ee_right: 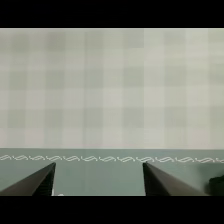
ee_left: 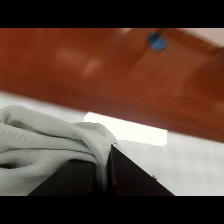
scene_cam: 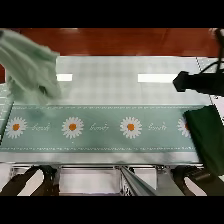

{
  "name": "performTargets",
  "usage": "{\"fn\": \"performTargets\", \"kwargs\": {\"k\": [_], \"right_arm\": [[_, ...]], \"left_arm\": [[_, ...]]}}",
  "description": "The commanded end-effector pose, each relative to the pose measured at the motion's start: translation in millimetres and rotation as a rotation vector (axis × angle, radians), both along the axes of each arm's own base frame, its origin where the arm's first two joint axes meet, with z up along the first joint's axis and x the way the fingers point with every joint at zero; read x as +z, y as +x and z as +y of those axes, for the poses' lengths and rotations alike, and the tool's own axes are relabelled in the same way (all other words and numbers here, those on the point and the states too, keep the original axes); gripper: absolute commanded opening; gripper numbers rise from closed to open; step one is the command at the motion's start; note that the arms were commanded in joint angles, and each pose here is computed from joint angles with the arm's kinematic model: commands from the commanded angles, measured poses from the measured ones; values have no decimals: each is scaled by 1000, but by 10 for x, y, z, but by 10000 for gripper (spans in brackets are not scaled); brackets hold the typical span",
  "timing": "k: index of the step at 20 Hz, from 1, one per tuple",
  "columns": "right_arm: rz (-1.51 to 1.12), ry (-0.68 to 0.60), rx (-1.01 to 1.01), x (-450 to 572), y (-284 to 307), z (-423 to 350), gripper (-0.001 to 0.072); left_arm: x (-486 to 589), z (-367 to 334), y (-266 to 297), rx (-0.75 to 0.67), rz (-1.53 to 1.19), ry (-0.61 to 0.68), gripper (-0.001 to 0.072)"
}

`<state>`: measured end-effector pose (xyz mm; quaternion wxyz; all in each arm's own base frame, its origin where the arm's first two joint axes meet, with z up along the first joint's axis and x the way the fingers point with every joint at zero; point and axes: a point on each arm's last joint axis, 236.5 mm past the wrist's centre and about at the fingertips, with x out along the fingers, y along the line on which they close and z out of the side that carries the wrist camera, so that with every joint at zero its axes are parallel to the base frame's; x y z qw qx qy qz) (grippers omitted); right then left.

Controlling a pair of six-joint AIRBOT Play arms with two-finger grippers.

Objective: Fold the shirts.

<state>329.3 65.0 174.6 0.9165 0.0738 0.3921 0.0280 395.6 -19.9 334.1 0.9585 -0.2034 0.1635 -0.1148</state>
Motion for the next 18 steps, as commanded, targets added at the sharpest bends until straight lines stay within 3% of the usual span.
{"fn": "performTargets", "kwargs": {"k": [1,6,11,15,18], "right_arm": [[-152,35,-17,515,-342,-114,621],[-232,68,-30,799,-750,-213,621],[-230,70,-31,807,-862,-239,621],[-183,88,-23,545,-800,-164,621],[-89,224,28,1,-682,208,621]], "left_arm": [[1040,-708,-604,-183,-257,-32,22],[1499,-1529,-936,-417,-401,-157,22],[241,-2654,-1102,-731,-121,-131,23],[-1558,-2766,-1206,-756,279,-76,24],[-2687,-2315,-1196,-647,499,30,24]]}}
